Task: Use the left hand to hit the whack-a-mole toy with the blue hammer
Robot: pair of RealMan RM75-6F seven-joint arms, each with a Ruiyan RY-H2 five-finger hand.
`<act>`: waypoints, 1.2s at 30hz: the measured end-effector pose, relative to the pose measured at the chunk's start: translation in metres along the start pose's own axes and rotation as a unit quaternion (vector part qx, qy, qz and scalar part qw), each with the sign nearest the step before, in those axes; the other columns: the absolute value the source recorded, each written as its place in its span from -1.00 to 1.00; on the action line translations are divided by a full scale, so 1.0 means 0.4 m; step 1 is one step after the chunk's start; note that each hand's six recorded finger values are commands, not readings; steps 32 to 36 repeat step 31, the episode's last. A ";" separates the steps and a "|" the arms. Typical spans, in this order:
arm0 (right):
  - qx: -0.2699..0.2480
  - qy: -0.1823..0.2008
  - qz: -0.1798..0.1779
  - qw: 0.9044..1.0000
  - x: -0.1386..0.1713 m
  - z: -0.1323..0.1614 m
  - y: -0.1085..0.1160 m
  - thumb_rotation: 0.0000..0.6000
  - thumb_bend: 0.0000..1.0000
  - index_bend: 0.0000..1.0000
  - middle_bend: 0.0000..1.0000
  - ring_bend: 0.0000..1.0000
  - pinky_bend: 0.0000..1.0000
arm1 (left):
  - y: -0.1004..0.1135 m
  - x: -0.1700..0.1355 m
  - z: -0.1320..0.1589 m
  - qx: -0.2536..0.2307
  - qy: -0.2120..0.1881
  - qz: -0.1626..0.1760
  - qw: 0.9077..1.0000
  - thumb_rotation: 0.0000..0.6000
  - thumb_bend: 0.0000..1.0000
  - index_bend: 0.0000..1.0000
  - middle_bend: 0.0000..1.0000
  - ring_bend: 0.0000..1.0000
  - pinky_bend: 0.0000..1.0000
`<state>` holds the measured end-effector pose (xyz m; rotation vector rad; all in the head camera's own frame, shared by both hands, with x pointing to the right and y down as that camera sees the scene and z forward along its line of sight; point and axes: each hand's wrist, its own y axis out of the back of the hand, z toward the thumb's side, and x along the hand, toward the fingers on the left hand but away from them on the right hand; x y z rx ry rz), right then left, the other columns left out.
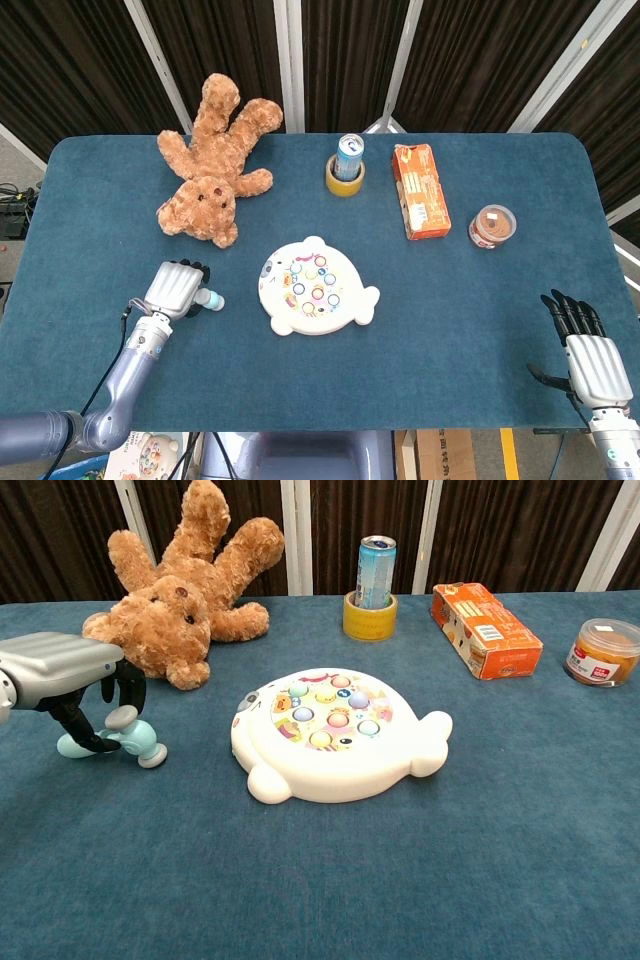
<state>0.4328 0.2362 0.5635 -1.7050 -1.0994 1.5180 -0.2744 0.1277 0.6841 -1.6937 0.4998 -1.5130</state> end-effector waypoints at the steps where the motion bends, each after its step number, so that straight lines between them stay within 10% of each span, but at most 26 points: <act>1: 0.000 0.000 0.000 1.000 0.000 0.000 0.000 1.00 -0.61 -1.00 -1.00 -1.00 -1.00 | 0.001 -0.001 -0.002 -0.001 0.001 0.000 1.000 1.00 -0.52 -0.16 -0.26 -0.32 -0.04; 14: 0.004 0.003 -0.003 1.000 0.000 -0.002 0.003 1.00 -0.61 -1.00 -1.00 -1.00 -1.00 | 0.020 -0.086 -0.086 -0.026 0.025 0.008 0.999 1.00 -0.90 -0.84 -0.98 -0.91 -0.66; 28: 0.049 0.050 -0.051 0.996 0.003 0.027 0.023 1.00 -0.61 -1.00 -1.00 -1.00 -1.00 | 0.005 -0.439 -0.268 -0.054 0.058 0.154 0.985 1.00 -1.00 -1.00 -1.00 -1.00 -0.93; 36: 0.058 0.063 -0.063 0.994 0.005 0.035 0.022 1.00 -0.61 -1.00 -1.00 -1.00 -1.00 | -0.021 -0.505 -0.302 -0.048 0.071 0.158 0.984 1.00 -1.00 -1.00 -1.00 -1.00 -0.93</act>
